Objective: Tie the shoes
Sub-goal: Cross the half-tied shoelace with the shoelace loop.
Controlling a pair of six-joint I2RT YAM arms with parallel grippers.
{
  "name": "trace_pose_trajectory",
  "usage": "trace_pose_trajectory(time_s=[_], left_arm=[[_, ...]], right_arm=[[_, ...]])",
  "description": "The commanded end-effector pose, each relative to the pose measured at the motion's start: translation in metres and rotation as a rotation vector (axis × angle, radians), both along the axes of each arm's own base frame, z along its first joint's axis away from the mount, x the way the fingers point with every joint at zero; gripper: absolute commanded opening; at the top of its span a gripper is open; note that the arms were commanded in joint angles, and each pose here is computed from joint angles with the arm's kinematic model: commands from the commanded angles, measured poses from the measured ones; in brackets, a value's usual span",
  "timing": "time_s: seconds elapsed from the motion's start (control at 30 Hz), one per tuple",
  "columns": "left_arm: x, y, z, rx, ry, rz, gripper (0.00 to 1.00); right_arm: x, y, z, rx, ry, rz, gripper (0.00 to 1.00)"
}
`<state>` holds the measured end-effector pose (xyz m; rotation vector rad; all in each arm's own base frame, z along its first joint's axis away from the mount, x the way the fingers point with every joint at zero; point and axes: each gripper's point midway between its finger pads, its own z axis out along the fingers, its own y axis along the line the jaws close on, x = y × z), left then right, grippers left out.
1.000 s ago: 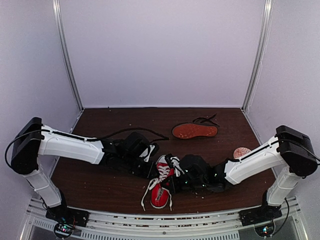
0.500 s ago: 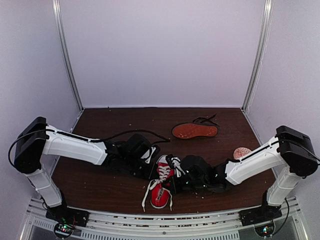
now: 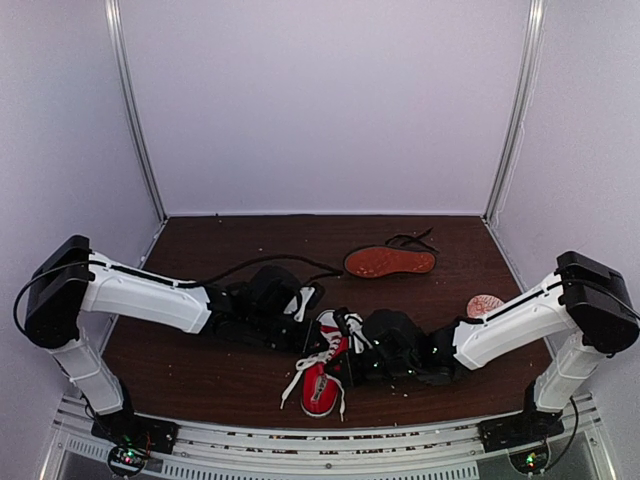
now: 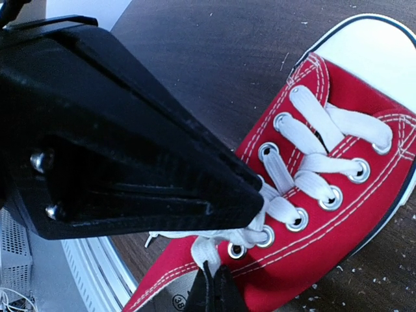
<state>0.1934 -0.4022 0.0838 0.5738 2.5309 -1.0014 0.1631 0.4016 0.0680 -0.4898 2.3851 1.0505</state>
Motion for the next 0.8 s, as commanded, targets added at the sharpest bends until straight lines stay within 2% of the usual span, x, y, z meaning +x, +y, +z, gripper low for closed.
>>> trace_pose_trajectory(time_s=[0.0, 0.23, 0.77], left_arm=[[0.0, -0.007, 0.026, -0.085, -0.063, -0.018, 0.0], [0.001, 0.0, 0.034, -0.115, -0.099, 0.001, 0.0], [0.006, 0.013, 0.027, -0.075, -0.107, 0.06, 0.0]], right_arm=[[0.003, -0.011, 0.004, -0.011, -0.019, -0.042, 0.0], [0.01, -0.013, 0.012, -0.004, -0.048, -0.065, 0.0], [0.02, -0.018, 0.026, 0.0, -0.089, -0.107, 0.0]])
